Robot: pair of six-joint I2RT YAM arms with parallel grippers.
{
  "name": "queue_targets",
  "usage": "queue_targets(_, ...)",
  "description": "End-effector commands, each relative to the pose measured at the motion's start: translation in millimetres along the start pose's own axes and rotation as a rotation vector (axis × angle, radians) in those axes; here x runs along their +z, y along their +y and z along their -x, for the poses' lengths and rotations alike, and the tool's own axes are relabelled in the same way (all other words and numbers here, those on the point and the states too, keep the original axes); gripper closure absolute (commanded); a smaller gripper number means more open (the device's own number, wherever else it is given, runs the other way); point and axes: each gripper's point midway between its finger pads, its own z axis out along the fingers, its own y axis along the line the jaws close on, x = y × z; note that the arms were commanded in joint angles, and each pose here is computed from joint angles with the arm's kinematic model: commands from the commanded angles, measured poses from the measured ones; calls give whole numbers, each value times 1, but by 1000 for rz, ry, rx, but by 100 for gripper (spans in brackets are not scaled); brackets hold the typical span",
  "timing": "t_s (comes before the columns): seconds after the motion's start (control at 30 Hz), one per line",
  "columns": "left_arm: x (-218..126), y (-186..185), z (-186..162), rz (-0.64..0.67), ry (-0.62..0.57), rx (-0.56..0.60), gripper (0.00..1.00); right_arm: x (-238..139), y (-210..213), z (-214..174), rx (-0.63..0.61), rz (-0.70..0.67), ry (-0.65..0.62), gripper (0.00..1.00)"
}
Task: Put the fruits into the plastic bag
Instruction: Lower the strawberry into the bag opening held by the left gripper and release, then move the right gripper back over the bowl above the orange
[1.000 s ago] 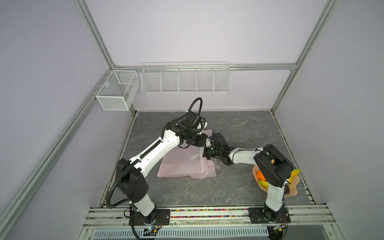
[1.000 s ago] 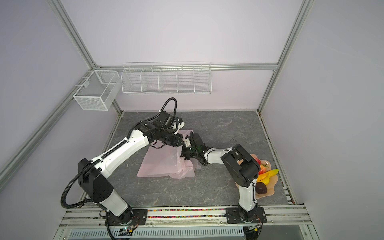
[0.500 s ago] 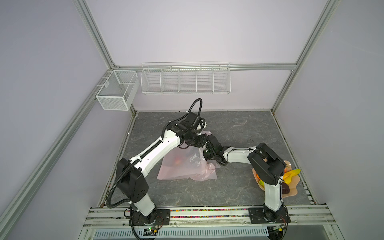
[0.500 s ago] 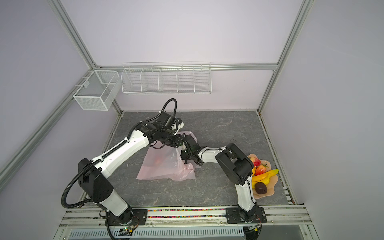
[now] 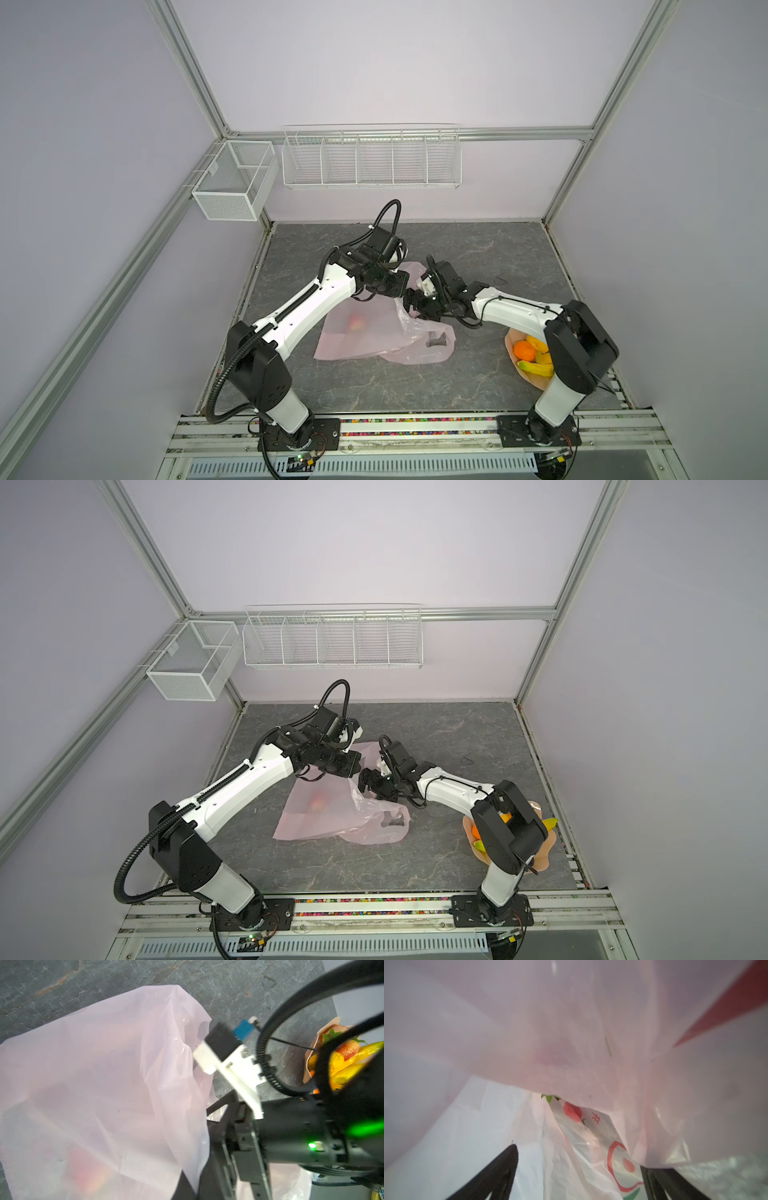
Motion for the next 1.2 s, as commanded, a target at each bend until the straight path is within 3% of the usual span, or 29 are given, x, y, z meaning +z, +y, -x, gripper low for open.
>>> queue_targets(0.0,-8,5,-4,16,-4,-10,100,-22,-28,-8,-2,-120,-33,6)
queue_targets(0.3,-8,3,-9,-12,-2,11,100,-105,-57,-7,-8,-319,-218,0)
queue_targets(0.7,-7,-1,-4,-34,-35,-27,100,-229,-108,-29,26,-533,-334,5)
queue_targets(0.9,-2,-5,-1,-60,-32,-36,100,-254,-149,-41,121,-677,-338,4)
queue_targets(1.17,-3,-15,-3,-121,-17,-33,100,-258,-193,-60,249,-794,-340,0)
